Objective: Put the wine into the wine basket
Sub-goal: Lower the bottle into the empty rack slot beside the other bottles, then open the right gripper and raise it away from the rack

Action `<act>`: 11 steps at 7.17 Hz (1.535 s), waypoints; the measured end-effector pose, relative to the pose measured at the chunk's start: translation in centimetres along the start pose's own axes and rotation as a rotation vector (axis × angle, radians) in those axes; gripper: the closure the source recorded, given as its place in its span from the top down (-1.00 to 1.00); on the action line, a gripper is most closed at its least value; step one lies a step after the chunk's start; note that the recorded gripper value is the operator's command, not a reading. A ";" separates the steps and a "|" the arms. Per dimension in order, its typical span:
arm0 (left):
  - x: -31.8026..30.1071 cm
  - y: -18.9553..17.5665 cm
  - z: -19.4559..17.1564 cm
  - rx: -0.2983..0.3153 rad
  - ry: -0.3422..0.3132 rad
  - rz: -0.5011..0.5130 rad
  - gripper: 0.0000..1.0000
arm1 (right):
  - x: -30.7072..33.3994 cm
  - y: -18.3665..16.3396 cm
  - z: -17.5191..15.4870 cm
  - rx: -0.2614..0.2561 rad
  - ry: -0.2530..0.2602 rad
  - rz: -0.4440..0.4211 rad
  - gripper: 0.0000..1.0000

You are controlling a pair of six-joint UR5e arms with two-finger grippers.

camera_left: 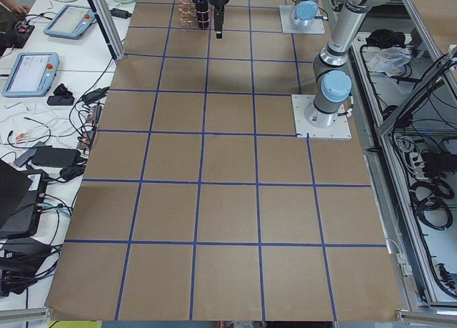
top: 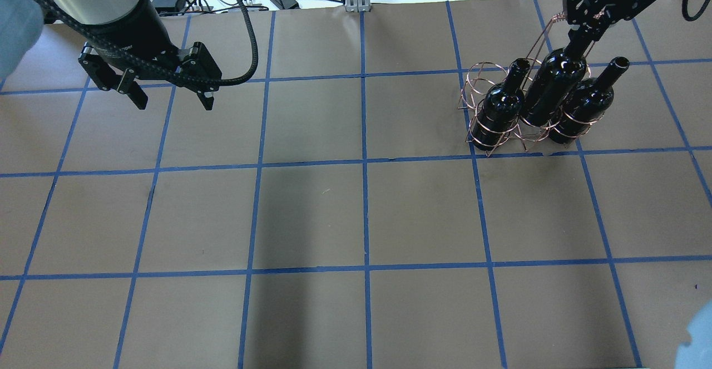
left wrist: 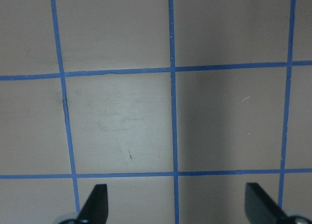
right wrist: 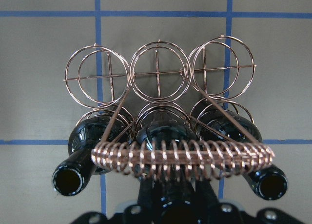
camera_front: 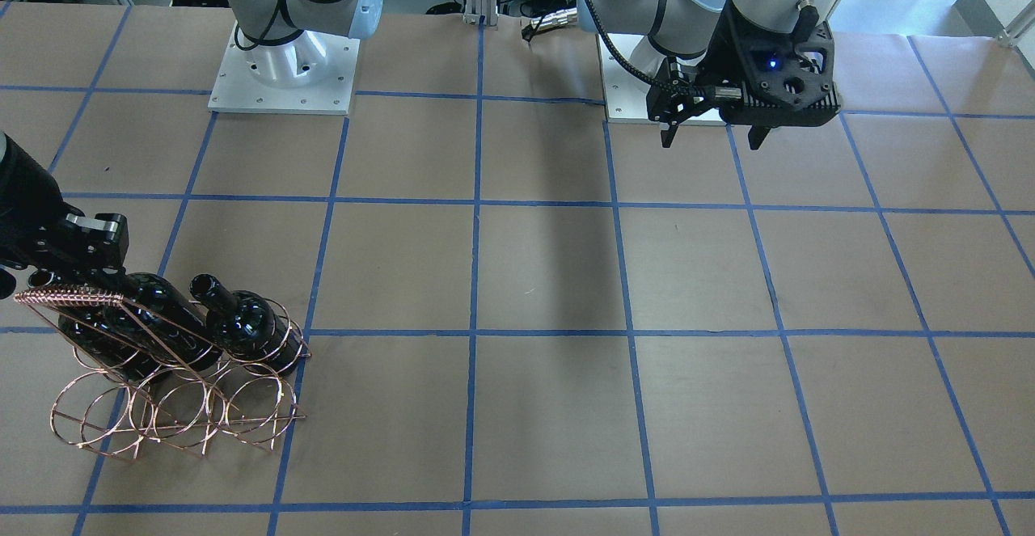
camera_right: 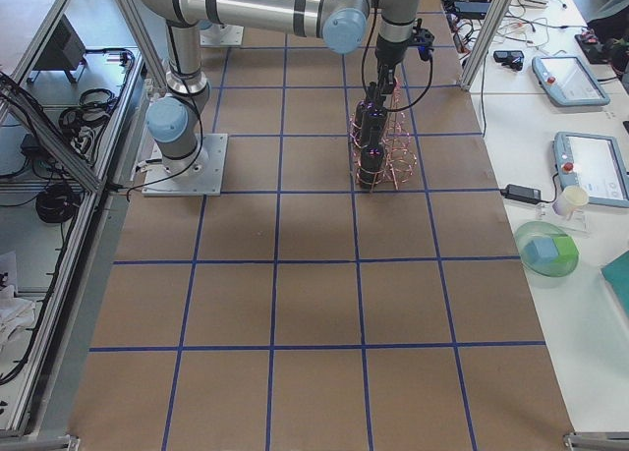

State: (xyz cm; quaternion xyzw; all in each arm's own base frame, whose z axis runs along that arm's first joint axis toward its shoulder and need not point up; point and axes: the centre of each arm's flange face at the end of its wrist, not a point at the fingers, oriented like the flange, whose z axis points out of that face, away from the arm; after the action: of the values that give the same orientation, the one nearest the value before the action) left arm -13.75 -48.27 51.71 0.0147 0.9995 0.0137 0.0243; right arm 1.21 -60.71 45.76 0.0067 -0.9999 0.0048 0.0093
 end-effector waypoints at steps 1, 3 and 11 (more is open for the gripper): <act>0.0 -0.1 -0.1 0.006 0.001 -0.001 1.00 | 0.0 0.1 1.4 -0.001 0.000 0.002 -1.00; 0.0 -0.2 -0.2 0.016 0.000 -0.002 1.00 | -0.1 0.3 2.9 -0.007 0.002 0.005 0.11; -0.4 -0.1 -0.3 0.018 -0.030 -0.003 1.00 | -1.4 6.8 -5.4 0.022 0.016 0.029 0.99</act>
State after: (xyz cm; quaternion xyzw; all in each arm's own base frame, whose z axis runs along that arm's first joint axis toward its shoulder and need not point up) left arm -13.34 -48.42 51.98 0.0135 0.9991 0.0042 0.0393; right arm 2.61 -53.81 51.07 -0.0077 -0.9997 0.0158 0.0170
